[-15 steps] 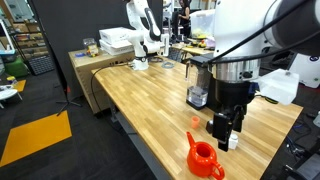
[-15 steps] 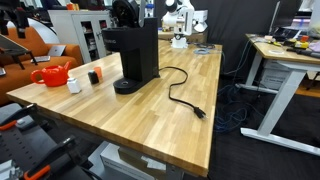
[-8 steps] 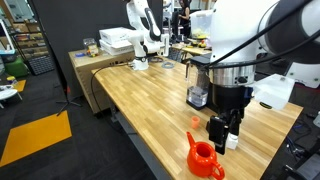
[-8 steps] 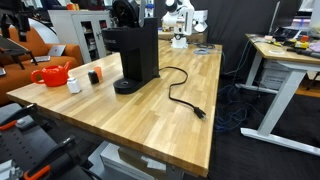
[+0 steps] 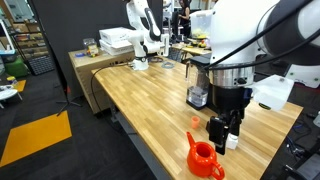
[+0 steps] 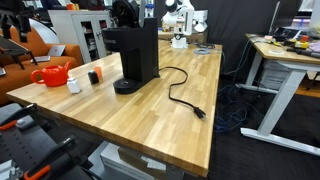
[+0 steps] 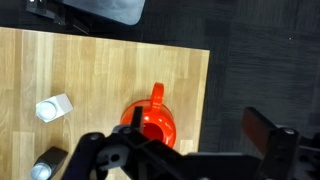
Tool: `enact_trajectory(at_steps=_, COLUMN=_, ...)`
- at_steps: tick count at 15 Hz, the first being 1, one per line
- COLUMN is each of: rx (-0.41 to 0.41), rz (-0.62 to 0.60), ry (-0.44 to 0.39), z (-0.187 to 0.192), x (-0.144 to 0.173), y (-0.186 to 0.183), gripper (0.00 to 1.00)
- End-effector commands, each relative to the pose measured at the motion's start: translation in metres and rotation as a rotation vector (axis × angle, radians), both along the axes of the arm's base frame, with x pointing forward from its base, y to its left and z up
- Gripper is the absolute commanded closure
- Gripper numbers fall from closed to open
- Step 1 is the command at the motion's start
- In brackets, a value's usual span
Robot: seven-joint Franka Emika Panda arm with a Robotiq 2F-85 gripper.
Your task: Move the kettle closer to the edge near you
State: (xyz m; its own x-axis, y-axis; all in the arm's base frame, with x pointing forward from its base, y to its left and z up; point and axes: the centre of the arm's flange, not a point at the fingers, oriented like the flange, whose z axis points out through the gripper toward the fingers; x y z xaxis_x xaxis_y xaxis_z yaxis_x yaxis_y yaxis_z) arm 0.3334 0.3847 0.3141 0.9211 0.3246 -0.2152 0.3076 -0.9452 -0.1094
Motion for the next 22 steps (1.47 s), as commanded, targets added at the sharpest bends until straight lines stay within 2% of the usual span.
enact_trajectory(at_steps=1, rx=0.03, rz=-0.029, ry=0.045, z=-0.018, x=-0.001, y=-0.001, gripper=0.0)
enact_trajectory(at_steps=9, rx=-0.016, rz=-0.09, ry=0.151, z=-0.087, x=0.005, y=-0.016, gripper=0.0)
enact_trajectory(at_steps=11, rx=-0.042, rz=-0.081, ry=0.157, z=-0.084, x=0.001, y=-0.018, gripper=0.0)
enact_trajectory(at_steps=22, rx=-0.052, rz=-0.1, ry=0.137, z=-0.083, x=0.004, y=-0.016, gripper=0.0)
